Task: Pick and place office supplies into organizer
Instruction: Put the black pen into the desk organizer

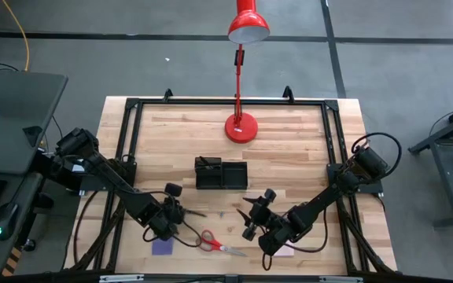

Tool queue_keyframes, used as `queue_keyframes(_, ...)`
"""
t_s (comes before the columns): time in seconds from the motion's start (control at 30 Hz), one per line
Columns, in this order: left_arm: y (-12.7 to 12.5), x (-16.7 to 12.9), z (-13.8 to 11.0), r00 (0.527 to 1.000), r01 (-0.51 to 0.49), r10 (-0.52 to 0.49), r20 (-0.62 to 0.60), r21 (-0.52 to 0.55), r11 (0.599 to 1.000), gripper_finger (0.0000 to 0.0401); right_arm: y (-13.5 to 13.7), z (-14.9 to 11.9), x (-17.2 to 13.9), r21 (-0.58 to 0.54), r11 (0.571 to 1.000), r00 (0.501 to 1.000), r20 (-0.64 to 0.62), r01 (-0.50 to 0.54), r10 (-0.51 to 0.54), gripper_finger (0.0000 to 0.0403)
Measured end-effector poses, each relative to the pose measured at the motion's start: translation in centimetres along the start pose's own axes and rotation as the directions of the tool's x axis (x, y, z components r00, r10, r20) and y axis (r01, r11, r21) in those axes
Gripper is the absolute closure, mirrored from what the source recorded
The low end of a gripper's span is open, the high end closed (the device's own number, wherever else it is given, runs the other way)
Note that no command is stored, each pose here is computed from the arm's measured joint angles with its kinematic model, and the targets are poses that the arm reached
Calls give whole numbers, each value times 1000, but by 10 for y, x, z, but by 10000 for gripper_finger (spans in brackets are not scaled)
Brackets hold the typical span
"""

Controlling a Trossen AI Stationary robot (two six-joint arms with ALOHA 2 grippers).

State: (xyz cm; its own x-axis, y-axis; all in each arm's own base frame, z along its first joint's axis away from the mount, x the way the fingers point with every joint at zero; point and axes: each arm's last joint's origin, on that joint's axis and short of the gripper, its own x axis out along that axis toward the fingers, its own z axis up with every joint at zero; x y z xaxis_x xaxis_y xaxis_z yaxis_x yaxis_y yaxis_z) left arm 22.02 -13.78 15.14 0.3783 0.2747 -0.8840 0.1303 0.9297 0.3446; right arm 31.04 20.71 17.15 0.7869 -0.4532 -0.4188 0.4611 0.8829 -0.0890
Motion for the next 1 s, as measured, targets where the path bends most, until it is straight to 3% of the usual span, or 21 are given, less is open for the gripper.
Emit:
queue_keyframes(0.17,2,-11,10,1000,-9,9,-1,48,999,384,3,10,11,-34,987,987,-49,-157,155,205)
queue_keyframes(0.37,3,-22,25,998,-19,16,58,55,998,367,-8,25,40,-2,937,925,-163,-349,344,206)
queue_keyframes(0.57,1,-29,39,990,14,-26,137,83,996,361,-17,41,54,-129,914,910,-219,-386,353,206)
queue_keyframes(0.8,7,-29,47,986,53,-60,156,52,997,380,-14,75,53,-156,904,908,-204,-399,366,205)
queue_keyframes(0.9,9,-29,50,983,58,-64,173,43,997,361,-13,83,54,-112,875,870,-220,-471,440,206)
queue_keyframes(1.0,11,-27,51,983,66,-73,169,52,996,350,-19,86,61,-1,831,798,-279,-557,535,205)
